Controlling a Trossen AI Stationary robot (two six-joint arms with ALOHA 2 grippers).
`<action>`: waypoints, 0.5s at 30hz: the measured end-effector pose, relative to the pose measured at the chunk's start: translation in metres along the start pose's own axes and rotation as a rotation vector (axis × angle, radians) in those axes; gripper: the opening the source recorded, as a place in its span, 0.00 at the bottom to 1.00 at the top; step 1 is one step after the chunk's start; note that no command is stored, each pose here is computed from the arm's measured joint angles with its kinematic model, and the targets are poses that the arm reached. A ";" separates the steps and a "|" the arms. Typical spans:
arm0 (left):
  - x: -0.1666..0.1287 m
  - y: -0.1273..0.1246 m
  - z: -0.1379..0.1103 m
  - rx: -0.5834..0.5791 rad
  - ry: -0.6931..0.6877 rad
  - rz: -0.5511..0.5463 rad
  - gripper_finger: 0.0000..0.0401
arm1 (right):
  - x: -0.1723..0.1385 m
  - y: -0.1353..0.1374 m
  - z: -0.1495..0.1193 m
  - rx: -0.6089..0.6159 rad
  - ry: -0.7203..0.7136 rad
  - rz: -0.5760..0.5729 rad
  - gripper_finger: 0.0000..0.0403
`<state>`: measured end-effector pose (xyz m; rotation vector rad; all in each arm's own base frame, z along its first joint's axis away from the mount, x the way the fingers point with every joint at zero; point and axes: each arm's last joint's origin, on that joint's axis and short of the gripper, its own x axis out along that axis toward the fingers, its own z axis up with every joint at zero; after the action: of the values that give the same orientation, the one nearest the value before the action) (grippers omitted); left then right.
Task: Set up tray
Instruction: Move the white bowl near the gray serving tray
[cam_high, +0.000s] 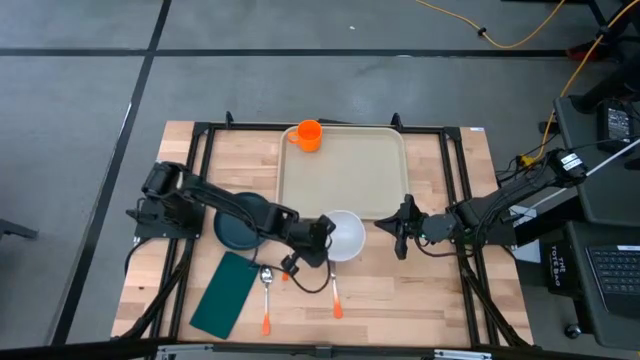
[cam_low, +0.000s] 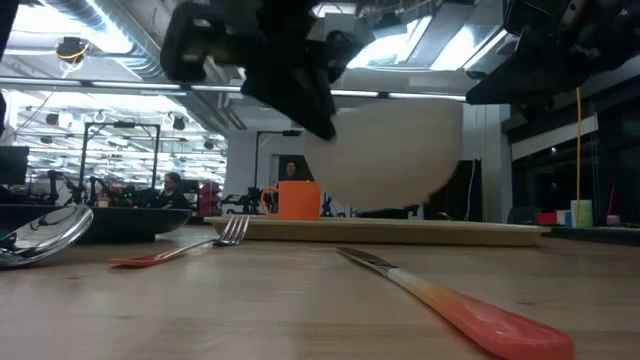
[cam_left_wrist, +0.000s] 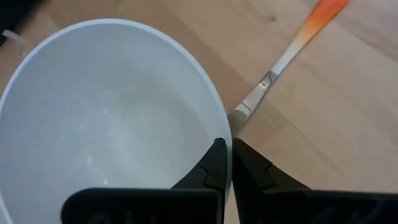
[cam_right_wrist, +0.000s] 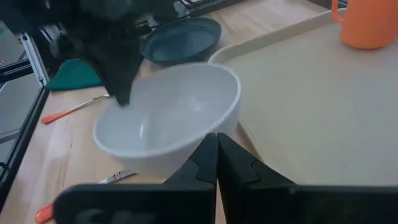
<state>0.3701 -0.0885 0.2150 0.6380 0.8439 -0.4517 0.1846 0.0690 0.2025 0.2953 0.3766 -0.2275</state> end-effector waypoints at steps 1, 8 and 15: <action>0.003 -0.001 0.001 0.014 -0.005 0.000 0.00 | 0.000 0.000 0.000 0.001 -0.001 0.000 0.01; 0.022 -0.003 0.001 0.033 -0.044 -0.039 0.00 | 0.000 0.000 0.001 0.010 -0.016 -0.010 0.01; 0.025 -0.004 0.003 0.023 -0.056 -0.028 0.00 | 0.000 0.000 0.002 0.015 -0.039 -0.036 0.01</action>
<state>0.3841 -0.0959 0.1954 0.6328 0.7958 -0.5029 0.1852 0.0680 0.2044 0.2990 0.3414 -0.2708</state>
